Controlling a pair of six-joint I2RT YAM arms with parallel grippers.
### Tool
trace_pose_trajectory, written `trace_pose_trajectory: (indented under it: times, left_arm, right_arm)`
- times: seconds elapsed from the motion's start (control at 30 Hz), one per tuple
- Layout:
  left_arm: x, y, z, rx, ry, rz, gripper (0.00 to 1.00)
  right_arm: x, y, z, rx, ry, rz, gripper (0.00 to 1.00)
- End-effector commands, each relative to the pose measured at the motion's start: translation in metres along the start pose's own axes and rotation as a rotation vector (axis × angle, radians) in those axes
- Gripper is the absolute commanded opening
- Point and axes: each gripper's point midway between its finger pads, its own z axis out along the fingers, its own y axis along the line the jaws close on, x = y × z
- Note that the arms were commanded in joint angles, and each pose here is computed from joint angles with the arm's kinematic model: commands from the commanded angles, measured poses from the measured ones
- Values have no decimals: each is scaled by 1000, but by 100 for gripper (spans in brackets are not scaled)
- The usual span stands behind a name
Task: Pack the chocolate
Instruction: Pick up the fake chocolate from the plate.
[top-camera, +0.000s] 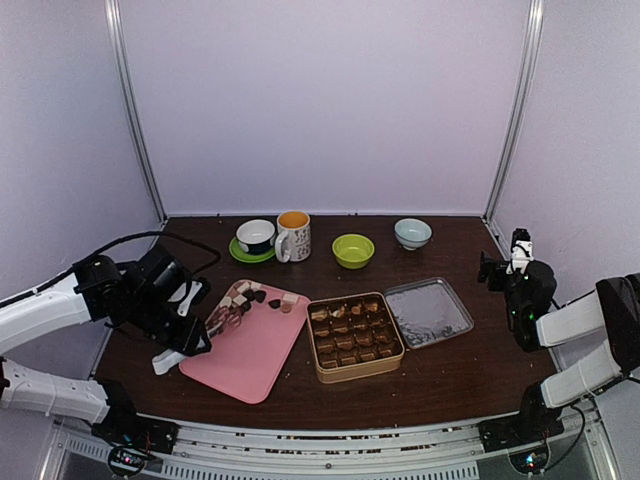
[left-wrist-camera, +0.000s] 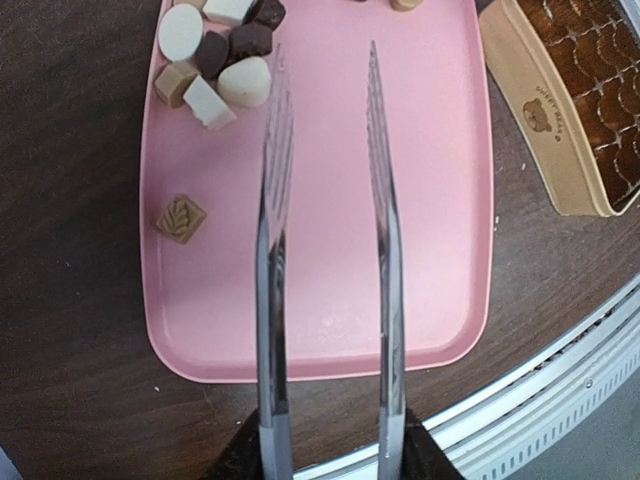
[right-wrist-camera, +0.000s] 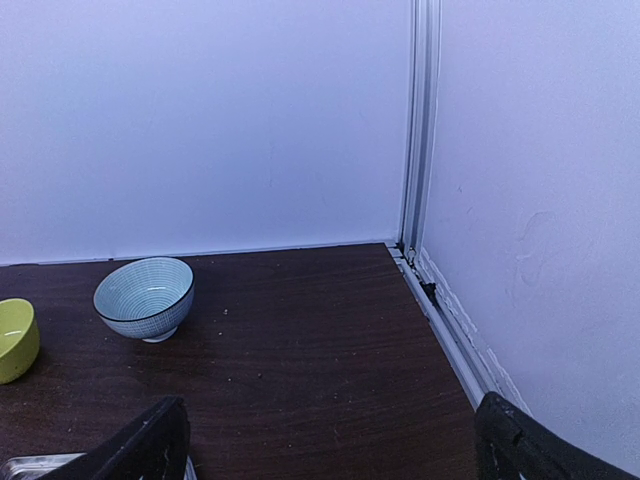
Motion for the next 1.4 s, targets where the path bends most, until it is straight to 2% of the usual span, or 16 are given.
trace_pose_trajectory:
  times: [0.0,0.37,0.87,1.37]
  left_arm:
    - [3,-2,-2,-4,55,-10,40]
    - [12,10,-2,-101,151,-35,43]
    - [12,42,2,-265,166,-54,46]
    - [11,49,20,-285,178,-16,46]
  right_arm:
    - [-9,-1,2,4,-30,8,100]
    - [-9,-2,2,5,-30,8,100]
    - [-9,-2,2,5,-30,9,100]
    - [-9,-2,2,5,-31,9,100]
